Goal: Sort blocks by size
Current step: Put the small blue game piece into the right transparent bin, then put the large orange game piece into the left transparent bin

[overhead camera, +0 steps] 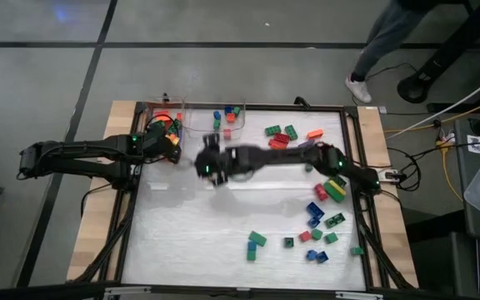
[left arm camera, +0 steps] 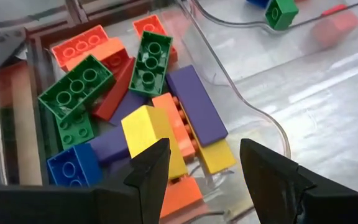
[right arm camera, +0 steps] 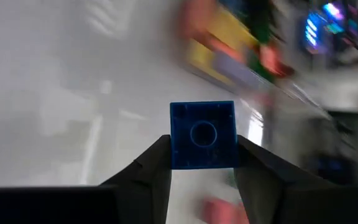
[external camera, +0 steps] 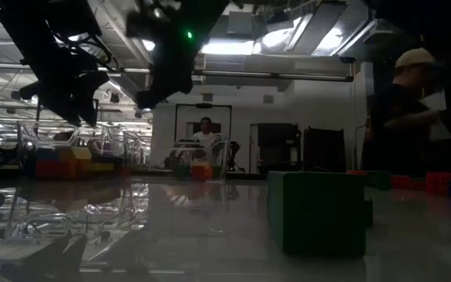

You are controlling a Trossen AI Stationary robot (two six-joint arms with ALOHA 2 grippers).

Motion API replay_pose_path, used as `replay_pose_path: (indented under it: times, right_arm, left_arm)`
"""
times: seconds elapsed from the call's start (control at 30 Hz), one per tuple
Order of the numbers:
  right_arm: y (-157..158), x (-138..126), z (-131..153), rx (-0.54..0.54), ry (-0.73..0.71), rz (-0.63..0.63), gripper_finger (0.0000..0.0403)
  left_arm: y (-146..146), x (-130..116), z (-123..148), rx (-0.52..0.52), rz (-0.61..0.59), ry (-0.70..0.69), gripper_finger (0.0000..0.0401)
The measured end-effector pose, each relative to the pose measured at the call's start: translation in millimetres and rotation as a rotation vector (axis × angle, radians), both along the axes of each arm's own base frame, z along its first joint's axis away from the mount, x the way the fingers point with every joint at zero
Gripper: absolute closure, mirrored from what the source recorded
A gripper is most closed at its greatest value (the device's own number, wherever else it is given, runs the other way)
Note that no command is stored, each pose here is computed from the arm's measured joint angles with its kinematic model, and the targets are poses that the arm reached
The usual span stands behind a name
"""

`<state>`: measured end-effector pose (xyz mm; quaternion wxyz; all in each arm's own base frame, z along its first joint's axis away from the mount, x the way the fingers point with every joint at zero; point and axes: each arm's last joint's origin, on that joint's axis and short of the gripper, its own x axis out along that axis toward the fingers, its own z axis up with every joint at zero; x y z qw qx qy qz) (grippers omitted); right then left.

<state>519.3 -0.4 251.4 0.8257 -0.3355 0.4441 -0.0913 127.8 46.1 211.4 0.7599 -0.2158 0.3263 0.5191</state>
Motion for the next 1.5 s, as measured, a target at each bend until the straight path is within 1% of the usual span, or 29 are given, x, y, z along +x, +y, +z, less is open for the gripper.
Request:
replay_pose_path:
  times: [0.07, 0.13, 0.2, 0.33, 0.43, 0.53, 0.63, 0.7, 0.77, 0.87, 0.93, 0.97, 1.03, 1.17, 1.23, 1.3, 1.37, 1.5]
  right_arm:
    - [-31, 0, 7, -0.034, -0.008, -0.055, 0.0264]
    - [-64, -3, 13, -0.046, -0.018, -0.107, 0.0262]
    - [-97, -8, 15, -0.048, -0.028, -0.171, 0.0252]
    - [-154, -20, 17, -0.05, -0.045, -0.282, 0.0227]
    - [-180, -29, 16, -0.018, -0.061, -0.337, 0.0214]
    - [-194, -34, 16, 0.013, -0.09, -0.4, 0.0204]
    - [-201, -37, 16, 0.03, -0.109, -0.435, 0.0195]
    - [-200, -37, 16, 0.035, -0.115, -0.447, 0.0191]
    - [-195, -36, 15, 0.015, -0.106, -0.457, 0.0189]
    - [-179, -41, 21, -0.023, -0.028, -0.465, 0.0188]
    - [-170, -52, 32, -0.009, 0.056, -0.453, 0.0187]
    - [-166, -58, 39, 0.018, 0.089, -0.449, 0.0187]
    - [-160, -74, 49, 0.118, 0.148, -0.454, 0.0187]
    - [-158, -102, 57, 0.414, 0.247, -0.486, 0.0187]
    - [-156, -114, 55, 0.526, 0.333, -0.527, 0.0187]
    - [-156, -121, 52, 0.567, 0.401, -0.569, 0.0187]
    - [-156, -120, 41, 0.577, 0.413, -0.592, 0.0187]
    - [-153, -126, 17, 0.645, 0.513, -0.633, 0.0187]
  left_arm:
    - [0, 0, 0, -0.006, -0.003, -0.001, 0.0217]
    - [0, 0, 0, -0.005, -0.007, 0.002, 0.0217]
    - [0, 0, 0, -0.003, -0.014, 0.01, 0.0217]
    - [0, 0, 0, 0.0, -0.023, 0.018, 0.0217]
    - [0, 0, 0, 0.0, -0.023, 0.018, 0.0217]
    - [0, 0, 0, 0.0, -0.023, 0.018, 0.0217]
    - [0, 0, 0, 0.0, -0.023, 0.017, 0.0217]
    - [0, 0, 0, 0.0, -0.023, 0.017, 0.0217]
    - [0, 0, 0, 0.0, -0.023, 0.017, 0.0217]
    - [0, 0, 0, 0.0, -0.023, 0.017, 0.0217]
    - [0, 0, 0, 0.0, -0.023, 0.016, 0.0217]
    - [0, 0, 0, 0.001, -0.023, 0.016, 0.0217]
    - [0, 0, 0, 0.001, -0.026, 0.018, 0.0217]
    - [0, 0, 0, 0.002, -0.026, 0.017, 0.0217]
    - [0, 0, 0, 0.002, -0.026, 0.017, 0.0217]
    - [0, 0, 0, 0.002, -0.026, 0.017, 0.0217]
    - [0, 0, 0, 0.002, -0.026, 0.017, 0.0217]
    - [0, 0, 0, 0.001, -0.026, 0.019, 0.0217]
